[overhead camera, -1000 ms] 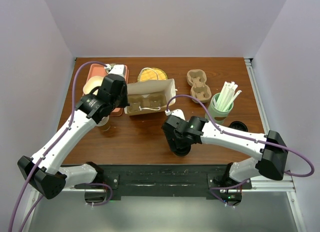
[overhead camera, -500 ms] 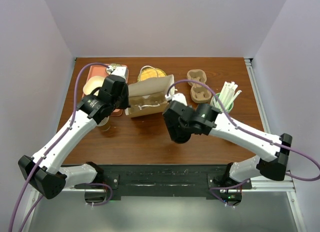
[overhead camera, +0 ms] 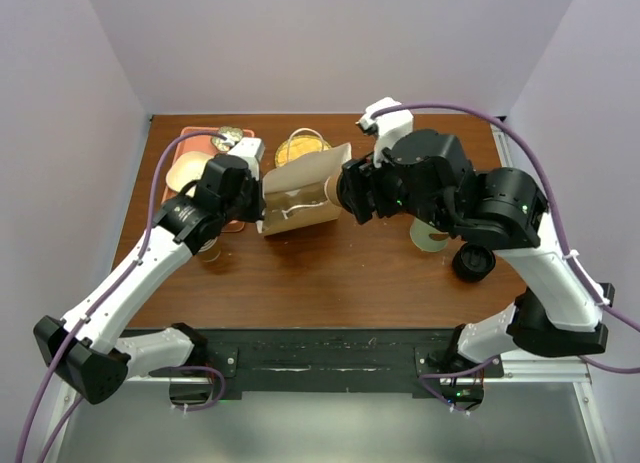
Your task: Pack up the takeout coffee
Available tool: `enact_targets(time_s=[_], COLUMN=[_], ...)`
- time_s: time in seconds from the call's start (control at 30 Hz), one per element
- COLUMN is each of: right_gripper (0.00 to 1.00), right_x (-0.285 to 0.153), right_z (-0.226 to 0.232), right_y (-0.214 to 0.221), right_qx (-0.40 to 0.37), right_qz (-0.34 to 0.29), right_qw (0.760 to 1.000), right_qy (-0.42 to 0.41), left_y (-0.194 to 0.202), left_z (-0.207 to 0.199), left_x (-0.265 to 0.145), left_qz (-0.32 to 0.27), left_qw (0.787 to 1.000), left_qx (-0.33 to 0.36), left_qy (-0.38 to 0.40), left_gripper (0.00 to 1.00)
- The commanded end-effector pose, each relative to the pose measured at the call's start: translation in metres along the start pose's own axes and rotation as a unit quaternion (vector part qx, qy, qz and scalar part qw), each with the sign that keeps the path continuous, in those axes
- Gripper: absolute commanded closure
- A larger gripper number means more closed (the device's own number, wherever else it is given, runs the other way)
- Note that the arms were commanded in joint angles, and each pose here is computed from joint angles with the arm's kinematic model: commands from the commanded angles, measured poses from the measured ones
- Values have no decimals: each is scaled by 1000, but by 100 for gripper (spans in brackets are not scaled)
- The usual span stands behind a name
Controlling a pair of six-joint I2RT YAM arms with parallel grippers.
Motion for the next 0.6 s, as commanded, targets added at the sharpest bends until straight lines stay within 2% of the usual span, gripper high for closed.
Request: enact_targets(time_s=[0.0,0.1,0.33,0.4,0.57], right_gripper=[51,51,52,53,55], right_x=[34,55,78,82,74], right_z=[12,20,28,32,43], right_y=[-15,-11,-6,2,27], right_qx=[-159,-217,-289,-311,-342], right_qz=[-37,-41,-51,-47,-74], right_qw=[986,974,954,945,921], right_qy=[-39,-51,-62,-86,-171], left_y=[-2,2,15,15,17], left_z=[-8,-10,-6,-6,-6], left_x=[-11,-13,-18,-22,-23], left_qz=[-25,-22,-28,-44,-34], left_qw=[995,993,987,985,984], left_qx=[27,29,31,28,30], left_qy=[89,116,154,165,171], left_gripper=[100,100,100,100,100])
Point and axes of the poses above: each gripper's point midway between its finger pads, its own x axis out along the fingers, its own z axis along the line the jaws close on, y = z × x, the point moved 9 cm from there along -x, back along the fingers, and after that the axes turned 15 degrees about -x, right-handed, at the moved point
